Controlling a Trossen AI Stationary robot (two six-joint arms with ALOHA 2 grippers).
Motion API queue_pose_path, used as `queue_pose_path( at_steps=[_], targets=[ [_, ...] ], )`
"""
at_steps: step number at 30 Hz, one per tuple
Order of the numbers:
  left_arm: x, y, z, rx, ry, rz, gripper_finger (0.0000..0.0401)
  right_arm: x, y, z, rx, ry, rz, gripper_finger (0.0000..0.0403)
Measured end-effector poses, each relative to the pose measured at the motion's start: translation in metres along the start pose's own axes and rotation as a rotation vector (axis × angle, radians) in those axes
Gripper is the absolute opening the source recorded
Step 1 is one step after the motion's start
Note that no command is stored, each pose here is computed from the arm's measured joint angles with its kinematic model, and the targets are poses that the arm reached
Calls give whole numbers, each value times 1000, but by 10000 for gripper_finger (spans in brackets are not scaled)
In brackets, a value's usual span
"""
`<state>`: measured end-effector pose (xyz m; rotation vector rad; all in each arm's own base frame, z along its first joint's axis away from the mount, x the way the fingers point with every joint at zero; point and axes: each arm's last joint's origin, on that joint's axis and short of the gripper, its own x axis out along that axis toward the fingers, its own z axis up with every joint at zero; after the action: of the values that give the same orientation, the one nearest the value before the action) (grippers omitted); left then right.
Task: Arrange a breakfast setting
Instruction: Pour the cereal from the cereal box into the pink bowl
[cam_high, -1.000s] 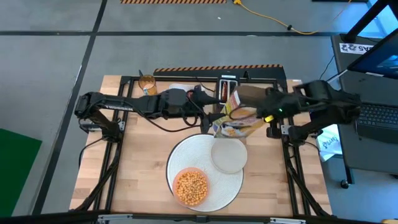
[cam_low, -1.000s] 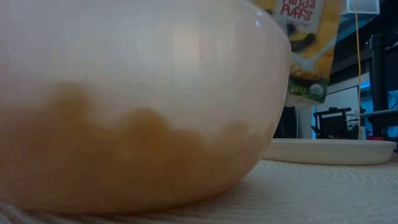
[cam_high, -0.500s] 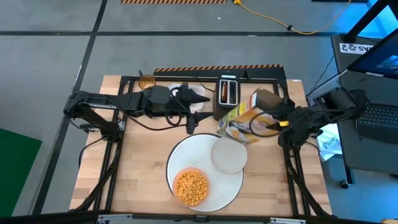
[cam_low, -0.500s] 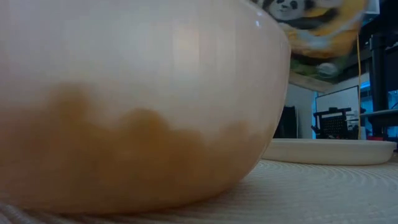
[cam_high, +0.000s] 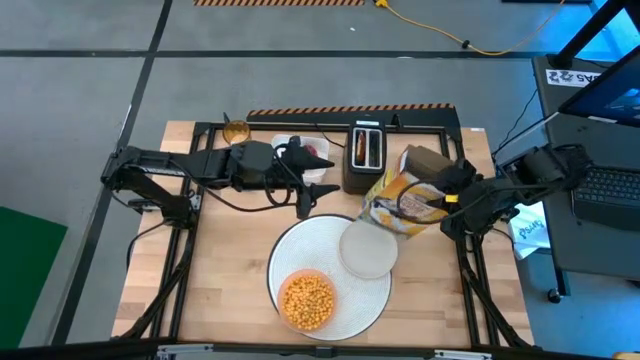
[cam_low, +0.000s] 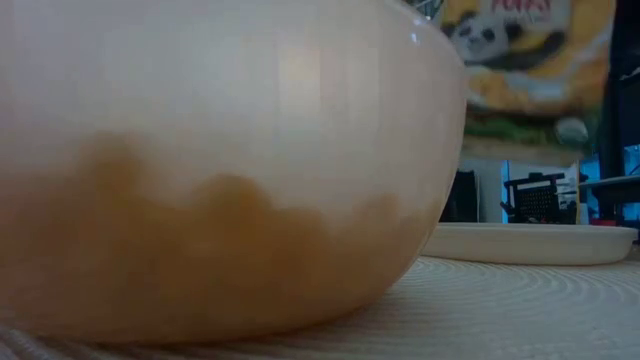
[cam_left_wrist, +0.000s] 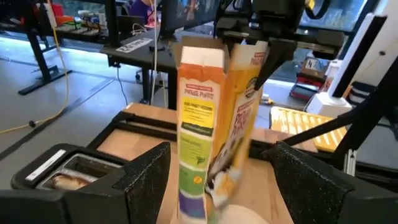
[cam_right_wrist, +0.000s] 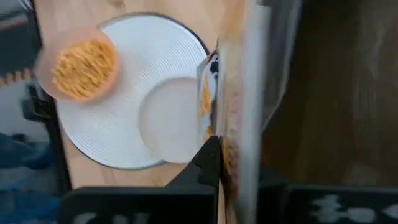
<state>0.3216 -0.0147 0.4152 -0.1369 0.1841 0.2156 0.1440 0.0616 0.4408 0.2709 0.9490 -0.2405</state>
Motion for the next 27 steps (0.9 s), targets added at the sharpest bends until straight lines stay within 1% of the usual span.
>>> queue_pose_path(
  at_steps=[5, 8, 10, 12, 14, 17, 19, 22, 24, 27],
  targets=[
    [0, 1, -2, 5, 19, 5, 268, -2, -3, -1, -74, -21, -11, 0],
    [-1, 1, -1, 4, 16, 4, 268, -11, -7, 0, -173, -67, -13, 0],
    [-1, 1, -1, 4, 16, 4, 268, -16, -11, -1, -287, -91, -17, 0],
    [-1, 1, -1, 5, 17, 4, 268, -18, -13, -2, -458, -101, -31, 0],
    [-1, 1, -1, 4, 15, 4, 268, -18, -13, -2, -654, -97, -47, 0],
    [-1, 1, -1, 4, 16, 4, 268, -15, -12, 0, -891, -82, -71, 0],
    [-1, 1, -1, -1, 16, 3, 268, -13, -15, 3, -981, -66, -90, 0],
    [-1, 1, -1, -13, 16, 4, 268, -6, -23, 12, -1019, -22, -115, 0],
    [-1, 1, -1, -29, 16, 4, 268, 2, -29, 20, -1071, 23, -118, 0],
    [-1, 1, -1, -31, 14, 7, 268, 18, -36, 33, -1196, 101, -71, 0]
  ],
)
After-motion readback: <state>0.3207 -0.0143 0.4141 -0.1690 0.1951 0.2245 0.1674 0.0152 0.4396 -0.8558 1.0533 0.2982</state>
